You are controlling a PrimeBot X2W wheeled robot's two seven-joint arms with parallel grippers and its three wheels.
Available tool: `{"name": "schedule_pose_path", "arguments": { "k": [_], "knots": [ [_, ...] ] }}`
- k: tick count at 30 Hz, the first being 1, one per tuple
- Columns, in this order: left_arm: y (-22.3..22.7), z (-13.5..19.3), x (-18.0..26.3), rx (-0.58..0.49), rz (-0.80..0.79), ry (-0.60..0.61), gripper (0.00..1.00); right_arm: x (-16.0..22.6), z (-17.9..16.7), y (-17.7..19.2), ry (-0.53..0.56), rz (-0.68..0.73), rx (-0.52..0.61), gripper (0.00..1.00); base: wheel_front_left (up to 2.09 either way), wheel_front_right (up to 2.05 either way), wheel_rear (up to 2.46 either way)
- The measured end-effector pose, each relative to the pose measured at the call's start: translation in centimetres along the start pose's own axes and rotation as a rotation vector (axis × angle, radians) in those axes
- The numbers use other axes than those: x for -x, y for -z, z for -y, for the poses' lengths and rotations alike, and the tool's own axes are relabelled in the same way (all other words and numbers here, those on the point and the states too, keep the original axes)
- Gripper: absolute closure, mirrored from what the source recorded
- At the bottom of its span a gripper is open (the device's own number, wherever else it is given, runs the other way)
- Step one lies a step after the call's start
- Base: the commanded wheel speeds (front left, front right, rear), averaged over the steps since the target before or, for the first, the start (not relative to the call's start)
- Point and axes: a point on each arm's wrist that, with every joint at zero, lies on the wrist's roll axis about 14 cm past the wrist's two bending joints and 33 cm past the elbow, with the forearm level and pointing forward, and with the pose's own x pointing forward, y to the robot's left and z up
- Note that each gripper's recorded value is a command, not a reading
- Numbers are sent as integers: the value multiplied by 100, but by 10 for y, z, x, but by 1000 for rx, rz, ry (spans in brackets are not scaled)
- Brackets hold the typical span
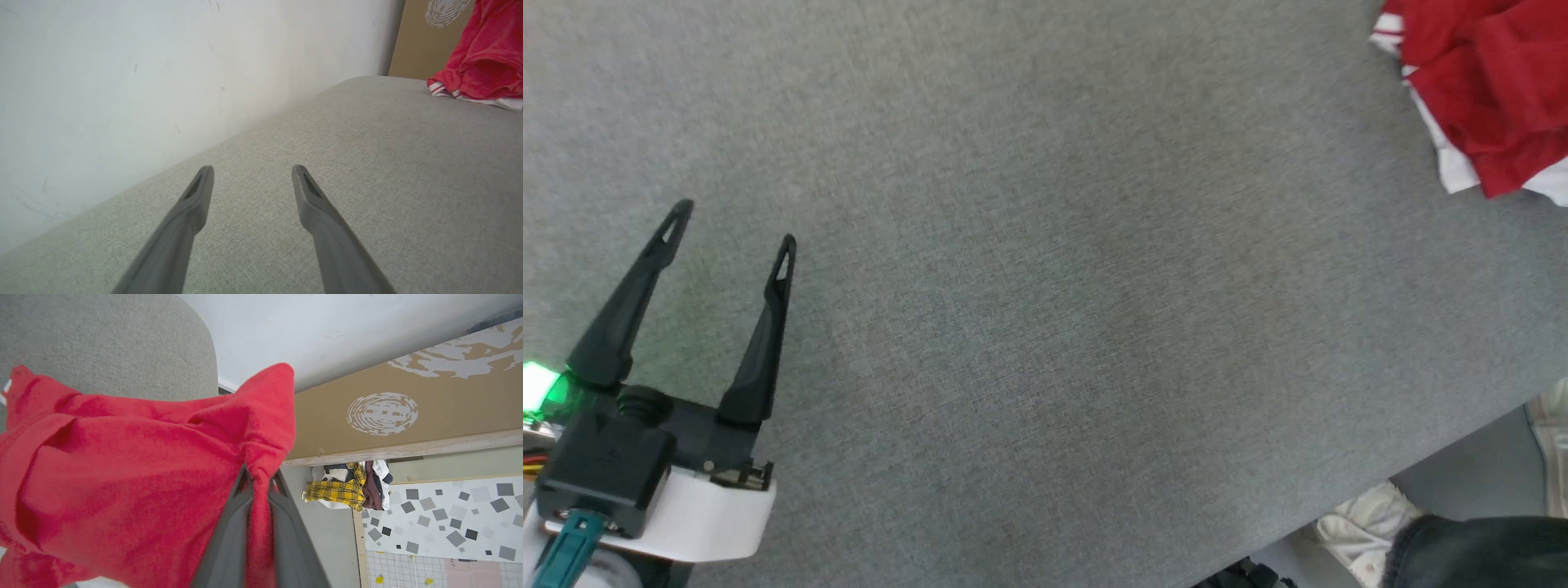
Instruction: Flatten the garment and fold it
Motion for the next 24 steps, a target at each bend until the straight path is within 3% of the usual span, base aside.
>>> {"name": "schedule_pose_path", "arguments": {
  "k": [14, 15, 16, 18, 19, 20, 21, 24],
  "knots": [
    [34, -3, -4, 20, -58, 22, 0, -26, -7, 46, 49, -117, -3, 100, 0, 0, 0],
    [35, -3, -4, 20, -59, 22, 0, -27, -8, 49, 50, -121, -9, 84, 0, 0, 0],
    [35, -4, -3, 20, -60, 21, 0, -28, -10, 52, 49, -126, -11, 75, 0, 0, 0],
    [36, -5, -2, 20, -62, 17, 0, -30, -14, 56, 43, -137, -19, 69, 0, 0, 0],
    [37, -6, -2, 19, -64, 14, 0, -32, -16, 57, 42, -139, -21, 58, 0, 0, 0],
    [37, -7, -2, 18, -62, 12, 0, -33, -17, 58, 41, -139, -23, 20, 0, 0, 0],
    [37, -8, -1, 17, -62, 9, 0, -34, -17, 57, 42, -131, -23, 0, 0, 0, 0],
    [37, -9, 0, 14, -61, 3, 0, -37, -16, 58, 50, -138, -25, 0, 0, 0, 0]
  ]
}}
